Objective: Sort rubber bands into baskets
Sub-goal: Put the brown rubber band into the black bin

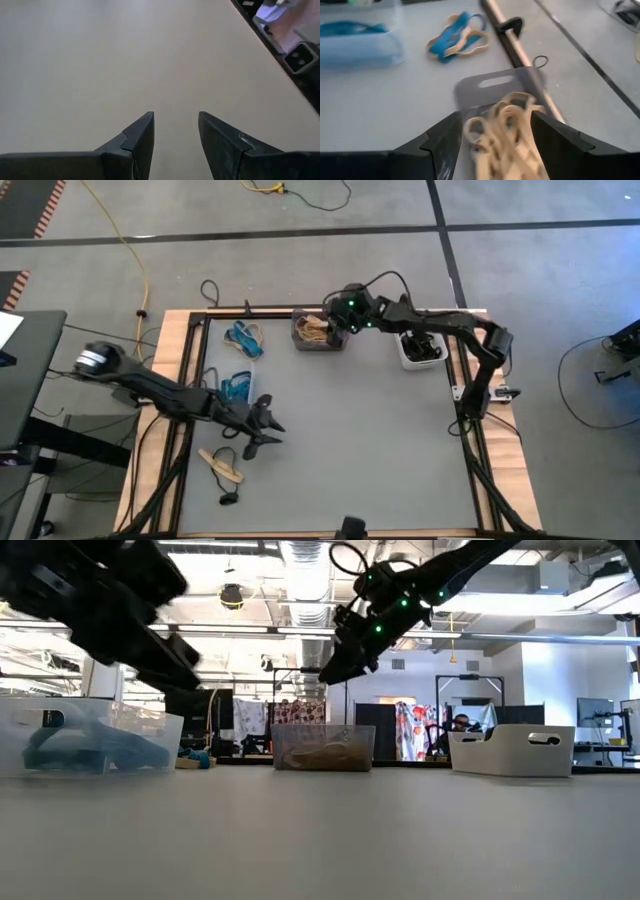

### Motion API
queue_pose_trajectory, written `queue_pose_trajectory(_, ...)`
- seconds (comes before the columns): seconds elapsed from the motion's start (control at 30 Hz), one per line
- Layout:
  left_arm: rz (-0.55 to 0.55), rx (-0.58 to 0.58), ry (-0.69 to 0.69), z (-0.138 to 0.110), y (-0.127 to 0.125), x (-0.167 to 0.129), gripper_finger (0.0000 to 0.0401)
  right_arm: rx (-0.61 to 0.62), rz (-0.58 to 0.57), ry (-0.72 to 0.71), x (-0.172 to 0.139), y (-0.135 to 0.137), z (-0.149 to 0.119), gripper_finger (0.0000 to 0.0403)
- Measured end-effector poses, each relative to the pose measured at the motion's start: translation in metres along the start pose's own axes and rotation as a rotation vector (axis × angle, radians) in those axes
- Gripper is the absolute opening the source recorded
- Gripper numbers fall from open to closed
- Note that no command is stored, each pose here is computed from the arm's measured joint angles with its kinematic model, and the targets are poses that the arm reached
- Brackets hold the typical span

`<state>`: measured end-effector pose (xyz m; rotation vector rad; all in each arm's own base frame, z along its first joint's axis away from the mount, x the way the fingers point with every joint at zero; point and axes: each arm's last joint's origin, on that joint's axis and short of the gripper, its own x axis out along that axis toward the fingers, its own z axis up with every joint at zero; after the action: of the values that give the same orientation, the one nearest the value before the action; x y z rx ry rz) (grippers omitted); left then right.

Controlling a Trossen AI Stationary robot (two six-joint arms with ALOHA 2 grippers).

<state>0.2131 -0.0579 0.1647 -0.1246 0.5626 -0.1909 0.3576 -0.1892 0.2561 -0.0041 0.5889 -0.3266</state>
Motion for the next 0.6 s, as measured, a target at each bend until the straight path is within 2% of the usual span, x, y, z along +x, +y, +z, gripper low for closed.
queue_pose_trajectory(0.13,0.014,-0.091,0.047,-0.002,-0.011,-0.028,0.0143,-0.064,0.067,0.024,-0.005,0.026,0.004,0.0265)
queue_pose_trajectory(0.3,0.036,-0.157,0.071,-0.009,-0.023,-0.057,0.0143,-0.118,0.237,-0.034,-0.015,0.064,0.015,0.0265)
queue_pose_trajectory(0.53,0.132,-0.24,0.163,-0.027,-0.028,-0.079,0.0143,-0.252,0.361,-0.114,-0.039,0.121,0.029,0.0265)
queue_pose_trajectory(0.6,0.132,-0.264,0.189,-0.03,-0.03,-0.08,0.0143,-0.275,0.385,-0.127,-0.048,0.133,0.032,0.0265)
